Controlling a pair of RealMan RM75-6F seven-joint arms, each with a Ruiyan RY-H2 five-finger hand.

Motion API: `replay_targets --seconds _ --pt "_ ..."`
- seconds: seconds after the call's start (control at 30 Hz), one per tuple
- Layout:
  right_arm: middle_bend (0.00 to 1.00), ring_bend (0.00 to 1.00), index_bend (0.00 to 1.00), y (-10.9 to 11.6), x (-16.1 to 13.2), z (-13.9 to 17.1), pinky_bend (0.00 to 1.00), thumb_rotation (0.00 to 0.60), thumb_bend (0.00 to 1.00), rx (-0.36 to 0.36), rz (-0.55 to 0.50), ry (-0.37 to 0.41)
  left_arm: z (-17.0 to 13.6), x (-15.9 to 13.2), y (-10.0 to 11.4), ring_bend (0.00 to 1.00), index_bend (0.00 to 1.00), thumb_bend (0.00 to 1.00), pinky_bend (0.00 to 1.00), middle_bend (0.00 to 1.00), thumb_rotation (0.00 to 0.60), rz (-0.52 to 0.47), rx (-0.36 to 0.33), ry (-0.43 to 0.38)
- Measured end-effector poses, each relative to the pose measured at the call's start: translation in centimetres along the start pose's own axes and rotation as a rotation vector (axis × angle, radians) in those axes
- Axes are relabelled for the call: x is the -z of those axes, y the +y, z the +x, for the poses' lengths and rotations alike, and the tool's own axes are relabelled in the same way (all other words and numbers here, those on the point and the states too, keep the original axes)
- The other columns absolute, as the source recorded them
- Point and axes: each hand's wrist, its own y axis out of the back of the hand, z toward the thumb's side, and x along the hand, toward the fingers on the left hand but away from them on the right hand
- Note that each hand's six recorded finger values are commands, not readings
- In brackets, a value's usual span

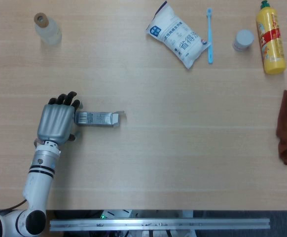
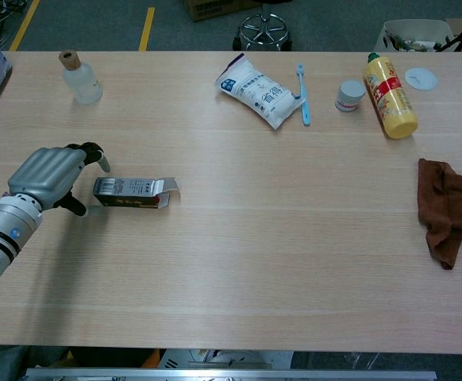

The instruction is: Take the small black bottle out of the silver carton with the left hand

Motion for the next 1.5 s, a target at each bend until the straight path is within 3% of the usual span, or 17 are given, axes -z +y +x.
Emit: replay_targets --seconds 0.5,1.5 --pt "0.24 0.17 0.33 -0.1 0.4 0.2 0.24 0.600 0.23 -0.003 -0.002 -0.008 1.2 -0.2 0.0 0.17 0.35 0.17 0.27 0.14 0.600 0.009 0.002 -0.002" --pt "0.24 0.17 0.33 -0.2 0.8 0.4 0.24 0.600 0.23 -0.003 -0.003 -0.017 1.7 -0.1 -0.5 0.17 0.54 0.17 0.27 0.19 0.600 -0.002 0.005 0.006"
